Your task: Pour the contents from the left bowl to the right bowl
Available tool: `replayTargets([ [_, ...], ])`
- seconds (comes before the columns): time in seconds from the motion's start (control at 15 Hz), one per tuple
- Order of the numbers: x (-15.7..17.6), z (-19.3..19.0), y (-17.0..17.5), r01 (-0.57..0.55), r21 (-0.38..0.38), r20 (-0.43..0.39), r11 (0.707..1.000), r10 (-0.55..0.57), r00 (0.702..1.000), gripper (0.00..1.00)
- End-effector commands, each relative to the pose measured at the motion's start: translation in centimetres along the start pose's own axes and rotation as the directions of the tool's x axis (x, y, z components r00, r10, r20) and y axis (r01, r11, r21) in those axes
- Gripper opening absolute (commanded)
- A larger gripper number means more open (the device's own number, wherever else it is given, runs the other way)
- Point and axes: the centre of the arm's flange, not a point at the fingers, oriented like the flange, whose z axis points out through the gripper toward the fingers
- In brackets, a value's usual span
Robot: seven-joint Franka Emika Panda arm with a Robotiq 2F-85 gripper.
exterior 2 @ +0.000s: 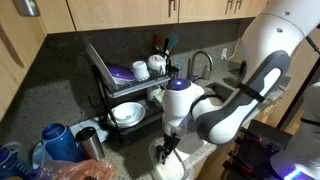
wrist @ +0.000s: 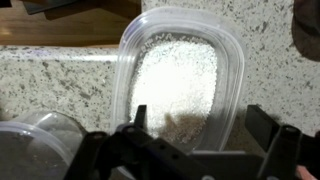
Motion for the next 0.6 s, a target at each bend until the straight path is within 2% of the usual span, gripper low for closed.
replayTargets([
  [0.0,3.6,1.1,-2.4,-0.091,0.005,0.005,0.996,0.091,0.996,1.0],
  [0.2,6.2,1.9,-3.3,-0.144,0.004,0.005,0.99,0.144,0.99,1.0],
  [0.53,9.4,4.3,-4.6,-0.189,-0.04,0.015,0.981,0.189,0.982,1.0],
])
